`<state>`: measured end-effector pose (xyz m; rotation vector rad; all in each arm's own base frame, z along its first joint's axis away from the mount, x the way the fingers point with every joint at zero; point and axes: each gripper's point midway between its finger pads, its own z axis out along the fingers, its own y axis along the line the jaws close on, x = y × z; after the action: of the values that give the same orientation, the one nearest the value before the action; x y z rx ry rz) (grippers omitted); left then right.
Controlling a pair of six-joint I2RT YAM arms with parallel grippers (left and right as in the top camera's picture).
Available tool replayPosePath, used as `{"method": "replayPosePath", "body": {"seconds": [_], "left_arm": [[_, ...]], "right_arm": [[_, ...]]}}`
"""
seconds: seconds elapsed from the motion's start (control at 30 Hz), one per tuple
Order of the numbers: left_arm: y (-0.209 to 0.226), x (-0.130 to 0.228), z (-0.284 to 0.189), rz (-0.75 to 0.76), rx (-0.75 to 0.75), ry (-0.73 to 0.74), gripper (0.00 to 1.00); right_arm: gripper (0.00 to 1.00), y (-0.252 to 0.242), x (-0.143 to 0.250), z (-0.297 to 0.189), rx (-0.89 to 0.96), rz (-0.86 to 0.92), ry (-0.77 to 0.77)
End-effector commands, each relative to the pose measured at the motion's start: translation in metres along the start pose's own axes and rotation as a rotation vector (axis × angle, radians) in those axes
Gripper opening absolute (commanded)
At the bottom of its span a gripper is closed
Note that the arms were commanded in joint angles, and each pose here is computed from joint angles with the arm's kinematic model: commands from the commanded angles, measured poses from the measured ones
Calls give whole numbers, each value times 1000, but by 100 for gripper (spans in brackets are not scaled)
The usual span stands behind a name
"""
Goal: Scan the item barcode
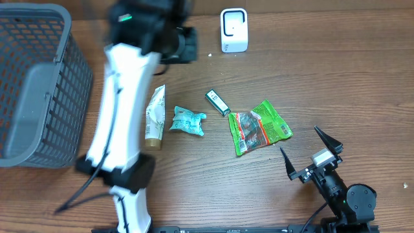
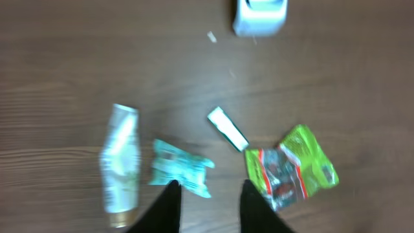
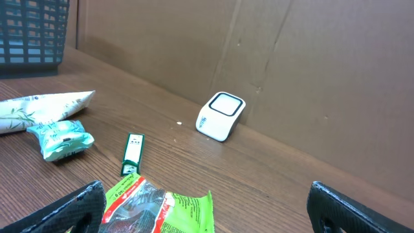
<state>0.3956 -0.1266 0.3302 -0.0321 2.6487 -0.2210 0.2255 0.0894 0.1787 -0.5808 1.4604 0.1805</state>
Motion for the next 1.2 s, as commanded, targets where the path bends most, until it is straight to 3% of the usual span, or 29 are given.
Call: {"method": "replayPosePath", "body": {"seconds": [0.0, 0.23, 0.3, 0.4, 0.5, 0.57, 0.63, 0.77, 1.0, 1.17], "left_arm": [[36, 4, -36, -57, -93, -73, 27], [118, 45, -26, -231, -246, 71, 29], [135, 57, -16, -242, -259, 135, 59], [154, 66, -9, -257, -258, 188, 72], [176, 63, -10, -289, -257, 174, 75], [174, 50, -8, -180, -136, 135, 79], [168, 41, -8, -54, -27, 100, 99], [175, 42, -9, -35, -47, 100, 100], [209, 47, -15, -25, -246, 130, 100], [209, 47, -15, -26, -250, 131, 100]], "right_arm": [[100, 1, 2, 0, 1, 11, -3], [100, 1, 2, 0, 1, 11, -2], [100, 1, 2, 0, 1, 11, -2], [100, 1, 2, 0, 1, 11, -2], [100, 1, 2, 0, 1, 11, -2], [100, 1, 2, 0, 1, 11, -2], [100, 1, 2, 0, 1, 11, -2], [100, 1, 2, 0, 1, 11, -2], [100, 1, 2, 0, 1, 11, -3], [100, 1, 2, 0, 1, 11, -3]]}}
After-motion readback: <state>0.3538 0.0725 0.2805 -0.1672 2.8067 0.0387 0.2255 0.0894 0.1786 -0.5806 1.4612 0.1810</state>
